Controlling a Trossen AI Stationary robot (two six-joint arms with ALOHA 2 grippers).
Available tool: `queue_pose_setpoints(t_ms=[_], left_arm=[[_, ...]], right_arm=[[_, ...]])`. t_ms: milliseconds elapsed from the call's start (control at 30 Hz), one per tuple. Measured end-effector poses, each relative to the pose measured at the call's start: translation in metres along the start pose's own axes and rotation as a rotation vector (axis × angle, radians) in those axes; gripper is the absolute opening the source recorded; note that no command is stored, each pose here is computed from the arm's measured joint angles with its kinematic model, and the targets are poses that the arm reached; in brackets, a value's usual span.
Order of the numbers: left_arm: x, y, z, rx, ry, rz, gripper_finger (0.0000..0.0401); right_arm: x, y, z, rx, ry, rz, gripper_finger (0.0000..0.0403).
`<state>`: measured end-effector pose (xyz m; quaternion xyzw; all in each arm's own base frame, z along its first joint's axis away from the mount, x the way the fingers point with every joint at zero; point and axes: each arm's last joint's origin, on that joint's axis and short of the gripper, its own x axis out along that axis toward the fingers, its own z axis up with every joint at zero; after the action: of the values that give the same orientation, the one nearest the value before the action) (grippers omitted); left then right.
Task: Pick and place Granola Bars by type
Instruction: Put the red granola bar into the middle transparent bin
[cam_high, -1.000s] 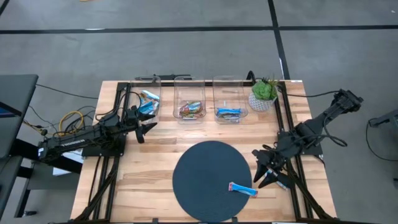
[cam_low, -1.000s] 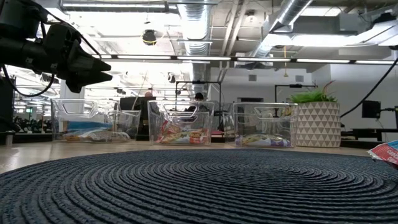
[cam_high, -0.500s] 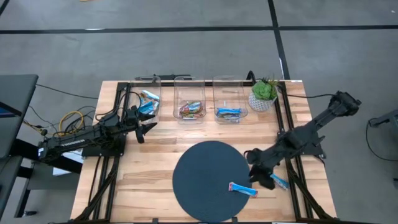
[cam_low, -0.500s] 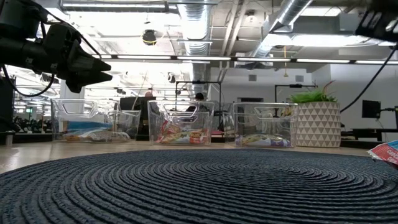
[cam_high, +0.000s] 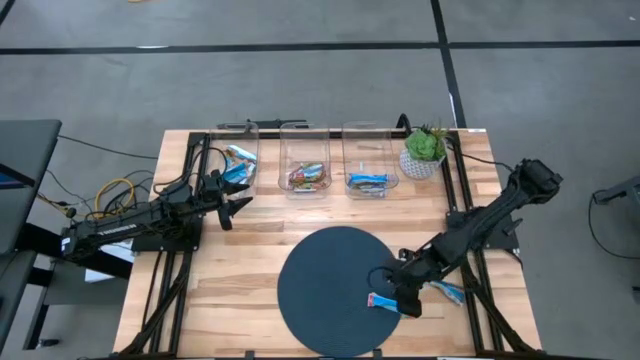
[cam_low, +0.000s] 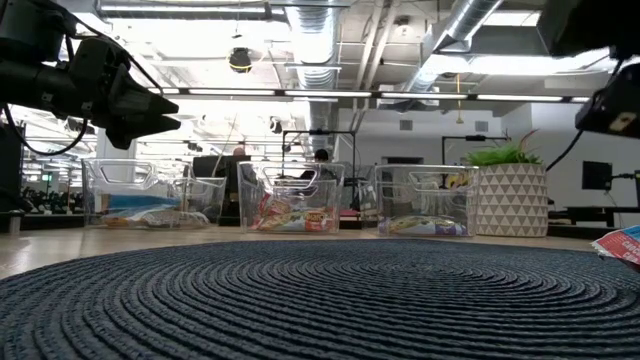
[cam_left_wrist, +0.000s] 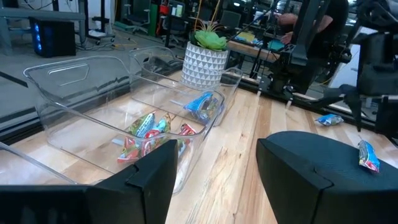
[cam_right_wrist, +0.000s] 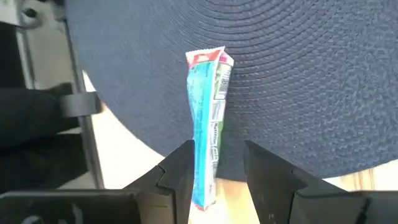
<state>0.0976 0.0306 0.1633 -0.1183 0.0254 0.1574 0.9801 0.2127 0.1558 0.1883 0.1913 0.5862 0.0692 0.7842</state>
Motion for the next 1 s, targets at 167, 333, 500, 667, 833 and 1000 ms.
queue_pose_setpoints(t_ms=[167,333,500,667,833,1000], left_arm=[[0.000,0.000,0.000,0.000,-0.001,0.000,0.0211],[0.000,0.000,0.000,0.003,-0.002,0.000,0.0211],[0.000,0.000,0.000,0.003,-0.002,-0.001,0.0211],[0.000,0.000,0.000,0.000,-0.002,0.000,0.0211],[0.000,0.000,0.000,0.000,-0.003,0.000,0.0211],[0.000,0.000,0.000,0.003,-0.003,-0.001,0.0211]], right_arm=[[0.016,0.007,-0.002,-0.037,0.004,-0.012,0.0127],[0.026,0.015,-0.006,-0.081,0.011,-0.043,0.0127],[0.035,0.020,-0.012,-0.145,0.033,-0.068,0.0127],[0.042,0.020,-0.016,-0.198,0.024,-0.109,0.0129],[0.042,0.020,-0.015,-0.222,-0.014,-0.142,0.0147],[0.042,0.021,-0.015,-0.229,-0.022,-0.144,0.0184]])
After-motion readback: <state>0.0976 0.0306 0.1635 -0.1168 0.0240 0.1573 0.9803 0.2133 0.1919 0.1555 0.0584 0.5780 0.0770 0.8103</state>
